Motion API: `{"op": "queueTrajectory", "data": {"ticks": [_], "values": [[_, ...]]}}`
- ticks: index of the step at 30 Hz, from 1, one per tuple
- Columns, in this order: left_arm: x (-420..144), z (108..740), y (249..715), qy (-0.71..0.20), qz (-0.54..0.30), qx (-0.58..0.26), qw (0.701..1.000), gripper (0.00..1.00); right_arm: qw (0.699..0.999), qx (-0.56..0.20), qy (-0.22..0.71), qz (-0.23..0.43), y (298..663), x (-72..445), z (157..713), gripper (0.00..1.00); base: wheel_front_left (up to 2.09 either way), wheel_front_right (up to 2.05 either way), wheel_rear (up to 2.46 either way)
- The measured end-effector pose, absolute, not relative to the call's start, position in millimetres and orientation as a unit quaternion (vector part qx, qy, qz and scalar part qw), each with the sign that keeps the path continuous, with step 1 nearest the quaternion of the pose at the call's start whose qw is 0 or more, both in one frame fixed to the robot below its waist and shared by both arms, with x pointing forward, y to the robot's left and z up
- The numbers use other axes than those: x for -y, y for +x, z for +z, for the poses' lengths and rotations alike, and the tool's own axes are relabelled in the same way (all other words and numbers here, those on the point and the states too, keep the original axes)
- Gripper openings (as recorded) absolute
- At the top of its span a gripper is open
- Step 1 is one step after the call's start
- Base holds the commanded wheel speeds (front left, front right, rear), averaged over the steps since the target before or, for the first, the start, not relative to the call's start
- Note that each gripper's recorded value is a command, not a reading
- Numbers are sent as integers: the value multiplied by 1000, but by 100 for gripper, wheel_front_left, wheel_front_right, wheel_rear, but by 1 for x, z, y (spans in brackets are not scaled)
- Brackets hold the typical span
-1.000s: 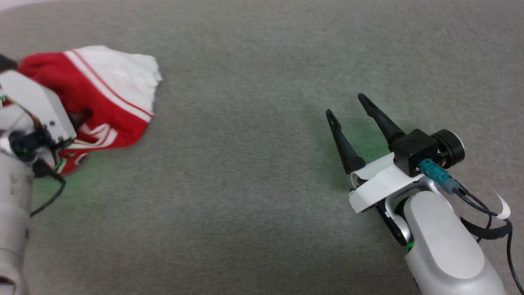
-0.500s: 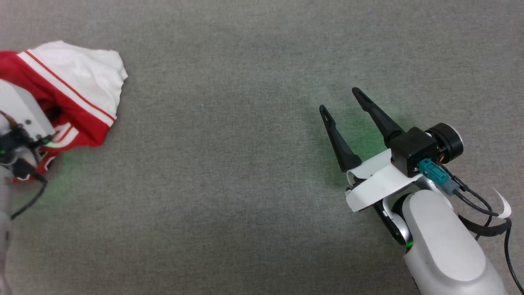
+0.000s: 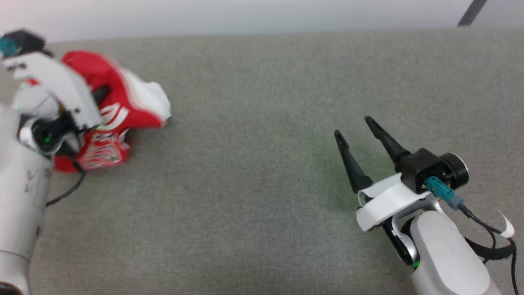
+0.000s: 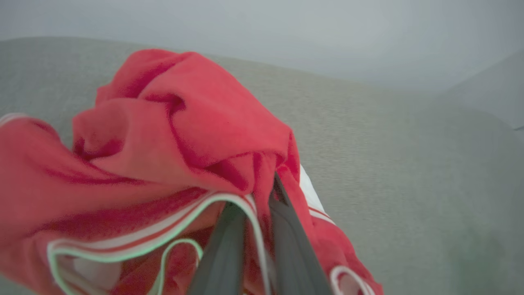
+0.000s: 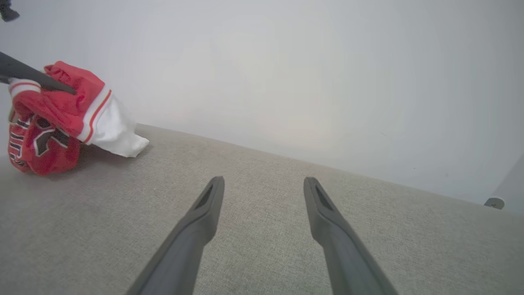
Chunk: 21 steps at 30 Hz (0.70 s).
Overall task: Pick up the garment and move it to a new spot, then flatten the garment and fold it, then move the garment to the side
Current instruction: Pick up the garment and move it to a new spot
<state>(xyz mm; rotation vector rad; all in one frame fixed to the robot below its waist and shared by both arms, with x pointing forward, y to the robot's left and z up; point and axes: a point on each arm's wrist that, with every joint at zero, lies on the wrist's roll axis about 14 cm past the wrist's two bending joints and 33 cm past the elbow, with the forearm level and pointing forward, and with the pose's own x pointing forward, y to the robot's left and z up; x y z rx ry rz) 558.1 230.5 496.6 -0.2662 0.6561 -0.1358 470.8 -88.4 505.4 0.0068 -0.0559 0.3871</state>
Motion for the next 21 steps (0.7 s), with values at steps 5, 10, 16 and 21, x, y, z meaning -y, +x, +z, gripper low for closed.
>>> {"op": "queueTrajectory", "data": {"ticks": [5, 10, 16, 21], "values": [[-183, 561, 552, -112, -156, -268, 944, 0, 983, 52, 11, 175, 464, 97, 527, 100, 0, 0, 0], [-111, 587, 533, -61, -266, -259, 927, 0, 986, 74, 19, 145, 458, 116, 543, 100, 0, 0, 0], [-10, 595, 509, -33, -393, -252, 884, 0, 991, 91, 30, 90, 451, 153, 554, 100, 0, 0, 0], [72, 599, 496, -39, -478, -239, 844, 0, 994, 100, 34, 32, 445, 193, 557, 100, 0, 0, 0]]}}
